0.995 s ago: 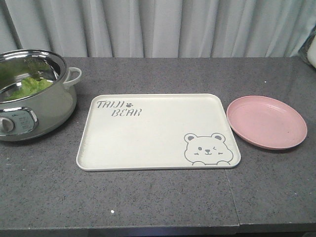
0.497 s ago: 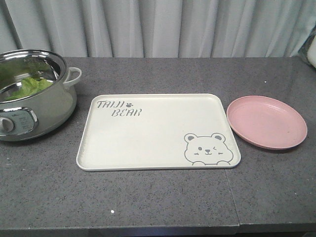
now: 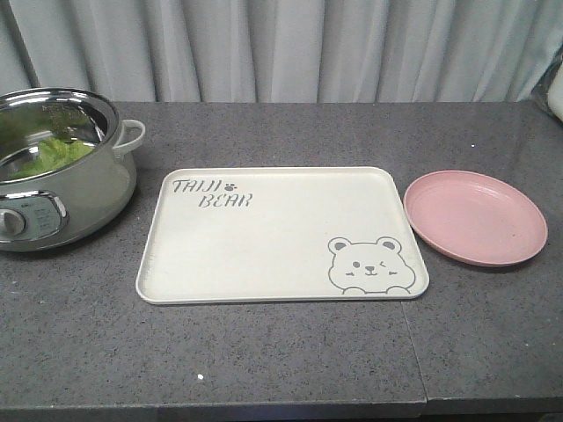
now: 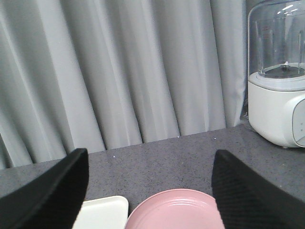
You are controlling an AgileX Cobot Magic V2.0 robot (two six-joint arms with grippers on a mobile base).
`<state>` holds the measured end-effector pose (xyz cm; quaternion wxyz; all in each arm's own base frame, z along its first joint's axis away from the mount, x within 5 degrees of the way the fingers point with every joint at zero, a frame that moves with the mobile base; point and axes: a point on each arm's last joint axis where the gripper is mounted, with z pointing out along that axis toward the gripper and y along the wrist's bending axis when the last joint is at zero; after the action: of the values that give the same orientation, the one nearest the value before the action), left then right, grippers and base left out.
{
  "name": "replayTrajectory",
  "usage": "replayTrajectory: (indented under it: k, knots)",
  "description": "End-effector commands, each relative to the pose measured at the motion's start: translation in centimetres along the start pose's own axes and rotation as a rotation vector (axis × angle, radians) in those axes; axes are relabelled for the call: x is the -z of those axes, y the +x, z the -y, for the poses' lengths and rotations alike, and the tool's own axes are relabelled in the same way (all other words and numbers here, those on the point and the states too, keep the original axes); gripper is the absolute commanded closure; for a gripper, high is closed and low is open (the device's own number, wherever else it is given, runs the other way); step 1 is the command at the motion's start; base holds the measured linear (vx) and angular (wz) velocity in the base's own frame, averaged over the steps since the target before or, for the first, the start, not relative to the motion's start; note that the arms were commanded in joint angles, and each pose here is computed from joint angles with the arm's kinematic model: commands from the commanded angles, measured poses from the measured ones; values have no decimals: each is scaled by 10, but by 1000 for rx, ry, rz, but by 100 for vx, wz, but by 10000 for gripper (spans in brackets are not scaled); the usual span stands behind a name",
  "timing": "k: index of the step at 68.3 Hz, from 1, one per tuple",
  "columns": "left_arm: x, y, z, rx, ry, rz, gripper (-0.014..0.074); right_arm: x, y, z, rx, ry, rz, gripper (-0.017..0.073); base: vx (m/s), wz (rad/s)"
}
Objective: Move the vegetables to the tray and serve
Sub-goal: 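Reach the left gripper into the pot and grasp a lettuce leaf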
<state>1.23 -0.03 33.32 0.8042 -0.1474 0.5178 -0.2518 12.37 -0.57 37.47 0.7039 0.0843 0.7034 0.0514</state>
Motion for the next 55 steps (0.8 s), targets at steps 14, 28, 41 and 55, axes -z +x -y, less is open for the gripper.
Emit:
replayTrajectory:
  k: [14,28,41,55]
  knots:
    - [-54,-57,34,-323,-79,-104,60,0,-13,-2,21,-8,63,74,0,0]
    - [-133,-91,48,-546,-206,-289,60,0,-8,-1,15,2,6,56,0,0]
    - [-225,-87,40,-654,-314,-546,60,2,-17,-3,55,7,-22,54,0,0]
    - [-324,-50,11,-664,-409,-772,60,3,-18,-4,93,12,-88,54,0,0]
